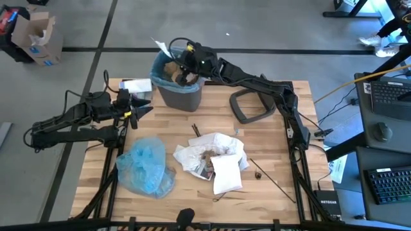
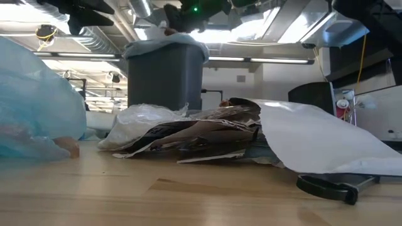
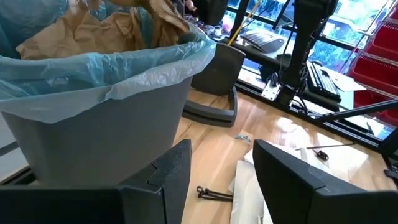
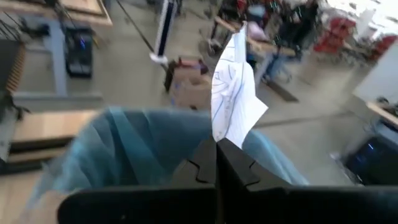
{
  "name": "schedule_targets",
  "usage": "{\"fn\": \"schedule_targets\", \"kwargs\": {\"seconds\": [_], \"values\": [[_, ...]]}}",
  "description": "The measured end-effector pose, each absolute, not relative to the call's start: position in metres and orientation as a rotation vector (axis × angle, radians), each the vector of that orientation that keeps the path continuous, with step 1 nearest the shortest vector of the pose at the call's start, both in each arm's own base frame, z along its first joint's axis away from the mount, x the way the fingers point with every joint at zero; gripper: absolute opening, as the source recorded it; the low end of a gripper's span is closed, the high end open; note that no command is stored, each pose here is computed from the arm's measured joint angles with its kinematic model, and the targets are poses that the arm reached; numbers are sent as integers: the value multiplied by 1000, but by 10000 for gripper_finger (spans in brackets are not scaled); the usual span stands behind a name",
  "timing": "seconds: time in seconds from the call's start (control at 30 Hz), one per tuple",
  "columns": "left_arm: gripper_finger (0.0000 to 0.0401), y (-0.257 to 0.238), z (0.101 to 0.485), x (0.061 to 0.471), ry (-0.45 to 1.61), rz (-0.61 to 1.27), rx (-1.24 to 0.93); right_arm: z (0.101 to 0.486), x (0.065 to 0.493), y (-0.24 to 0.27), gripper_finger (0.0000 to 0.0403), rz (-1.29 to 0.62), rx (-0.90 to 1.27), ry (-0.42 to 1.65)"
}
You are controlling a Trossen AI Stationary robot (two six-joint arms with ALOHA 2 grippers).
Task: Pick and place trash into bin
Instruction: Put the white paper and brown napkin into the trash bin, then put the transparent cellophane and brown napkin into the trash bin
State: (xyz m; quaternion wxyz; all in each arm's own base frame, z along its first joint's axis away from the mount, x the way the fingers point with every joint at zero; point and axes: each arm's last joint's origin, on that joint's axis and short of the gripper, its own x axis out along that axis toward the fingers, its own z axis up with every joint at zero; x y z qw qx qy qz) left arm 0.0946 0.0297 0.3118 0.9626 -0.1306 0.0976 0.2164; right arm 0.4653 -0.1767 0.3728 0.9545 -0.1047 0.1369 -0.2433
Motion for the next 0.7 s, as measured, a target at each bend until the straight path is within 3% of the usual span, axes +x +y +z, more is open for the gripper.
{"fn": "schedule_targets", "kwargs": {"seconds": [0.27,0.7], "values": [[166,30,312,95,198,440,-255,368,465,-174,15,-485,-180,324],[166,30,312,95,197,440,-255,373,470,-145,169,-464,-253,384]]}}
